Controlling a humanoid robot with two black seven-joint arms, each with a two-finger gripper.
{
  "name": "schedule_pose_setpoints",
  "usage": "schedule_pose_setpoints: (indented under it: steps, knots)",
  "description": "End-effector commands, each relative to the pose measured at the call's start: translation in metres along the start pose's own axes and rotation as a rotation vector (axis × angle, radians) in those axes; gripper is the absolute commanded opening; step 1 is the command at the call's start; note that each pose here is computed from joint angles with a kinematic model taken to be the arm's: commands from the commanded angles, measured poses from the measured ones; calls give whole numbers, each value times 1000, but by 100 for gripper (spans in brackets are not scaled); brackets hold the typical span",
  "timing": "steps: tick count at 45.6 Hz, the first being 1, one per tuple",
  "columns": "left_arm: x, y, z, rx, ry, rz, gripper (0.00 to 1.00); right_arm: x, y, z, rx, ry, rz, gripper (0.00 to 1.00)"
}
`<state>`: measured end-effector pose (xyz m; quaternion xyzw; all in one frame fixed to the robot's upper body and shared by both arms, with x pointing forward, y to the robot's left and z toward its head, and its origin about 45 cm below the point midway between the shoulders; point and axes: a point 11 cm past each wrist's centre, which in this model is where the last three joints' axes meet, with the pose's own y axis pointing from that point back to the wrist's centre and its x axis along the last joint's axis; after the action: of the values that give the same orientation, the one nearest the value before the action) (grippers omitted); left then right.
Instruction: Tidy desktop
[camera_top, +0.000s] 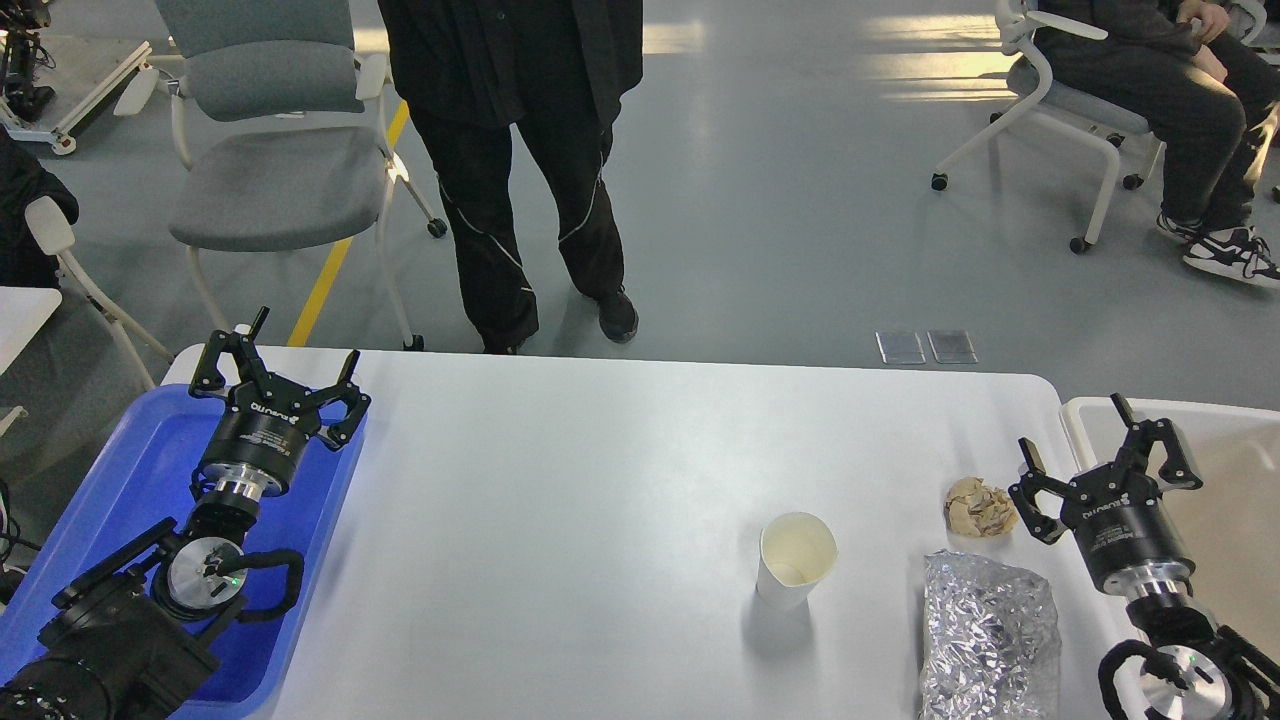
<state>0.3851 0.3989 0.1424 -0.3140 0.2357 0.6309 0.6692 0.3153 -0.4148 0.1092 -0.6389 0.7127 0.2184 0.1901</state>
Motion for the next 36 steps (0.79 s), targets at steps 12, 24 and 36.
schedule_pose_setpoints:
  steps: [12,24,36]
  knots:
    - [-1,0,0,0,2,-5,100,-8,11,-39,-29,104,-40,100]
    - [-1,0,-1,3,1,-6,100,-34,9,-81,-23,300,-12,100]
    - [-1,0,0,2,1,-7,100,-47,17,-97,-177,576,-148,100]
